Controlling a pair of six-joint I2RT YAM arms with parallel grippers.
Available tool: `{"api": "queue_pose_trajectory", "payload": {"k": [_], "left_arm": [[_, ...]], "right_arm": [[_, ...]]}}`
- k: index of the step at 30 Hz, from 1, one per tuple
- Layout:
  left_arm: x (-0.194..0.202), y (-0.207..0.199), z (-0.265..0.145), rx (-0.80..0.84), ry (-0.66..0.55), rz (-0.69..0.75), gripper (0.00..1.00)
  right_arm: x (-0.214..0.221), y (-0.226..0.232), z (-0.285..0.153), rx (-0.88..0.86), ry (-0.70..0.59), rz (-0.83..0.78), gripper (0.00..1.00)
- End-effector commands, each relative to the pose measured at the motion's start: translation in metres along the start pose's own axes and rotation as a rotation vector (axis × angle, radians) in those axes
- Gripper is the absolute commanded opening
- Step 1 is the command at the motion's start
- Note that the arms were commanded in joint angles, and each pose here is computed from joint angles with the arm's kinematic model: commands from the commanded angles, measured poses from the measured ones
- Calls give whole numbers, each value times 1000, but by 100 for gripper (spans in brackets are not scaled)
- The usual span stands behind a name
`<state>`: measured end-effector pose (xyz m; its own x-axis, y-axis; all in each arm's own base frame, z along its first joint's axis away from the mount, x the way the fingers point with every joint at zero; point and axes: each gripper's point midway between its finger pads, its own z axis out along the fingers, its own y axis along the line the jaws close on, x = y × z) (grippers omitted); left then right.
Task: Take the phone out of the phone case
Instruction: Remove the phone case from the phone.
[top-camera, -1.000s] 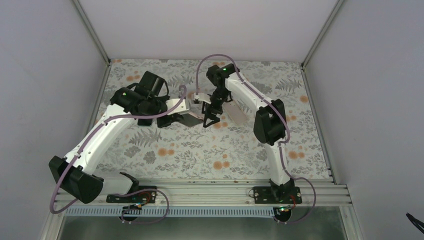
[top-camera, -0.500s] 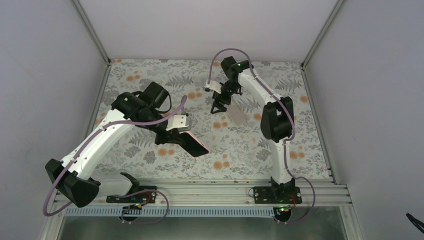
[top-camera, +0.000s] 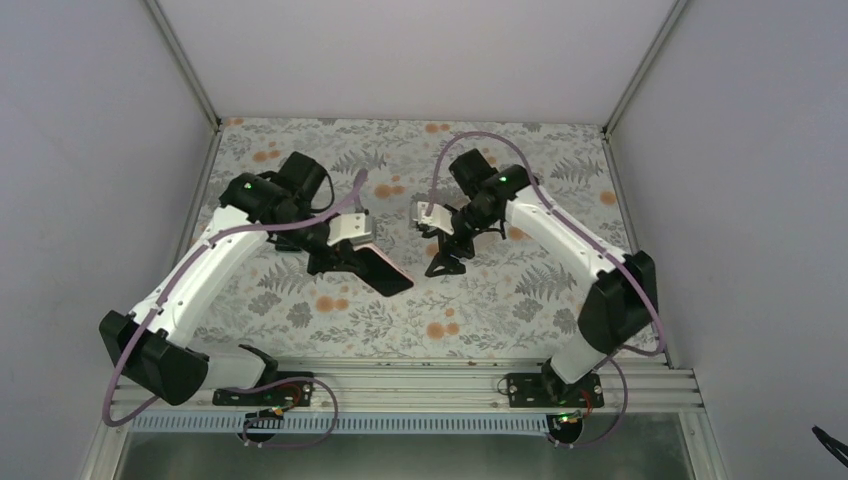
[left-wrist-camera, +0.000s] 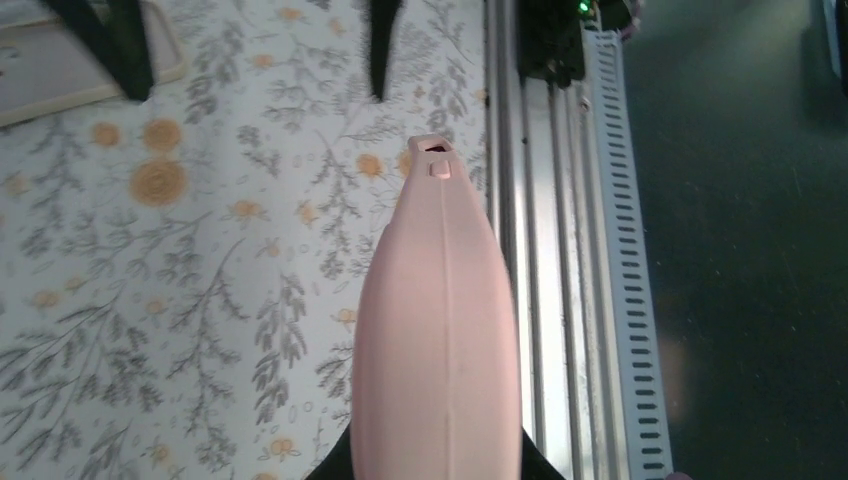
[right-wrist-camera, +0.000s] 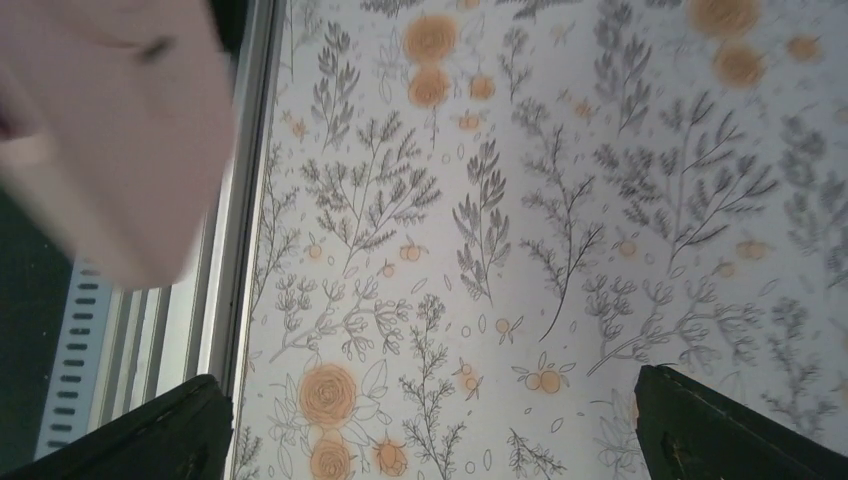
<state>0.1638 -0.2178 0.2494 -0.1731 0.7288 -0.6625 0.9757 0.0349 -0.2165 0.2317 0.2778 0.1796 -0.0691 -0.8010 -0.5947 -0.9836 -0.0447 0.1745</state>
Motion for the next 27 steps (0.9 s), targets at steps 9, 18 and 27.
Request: {"api": "queue_pose_trajectory", "payload": {"k": [9, 18, 27], "left_arm": [[-24, 17, -24, 10, -173, 55, 2], [-25, 15, -26, 7, -182, 53, 2], [-23, 16, -25, 15, -187, 51, 2]], "right_arm": [[-28, 13, -11, 6, -151, -28, 100], [-39, 13, -6, -35, -179, -37, 100], [-42, 15, -8, -45, -192, -40, 100]]}}
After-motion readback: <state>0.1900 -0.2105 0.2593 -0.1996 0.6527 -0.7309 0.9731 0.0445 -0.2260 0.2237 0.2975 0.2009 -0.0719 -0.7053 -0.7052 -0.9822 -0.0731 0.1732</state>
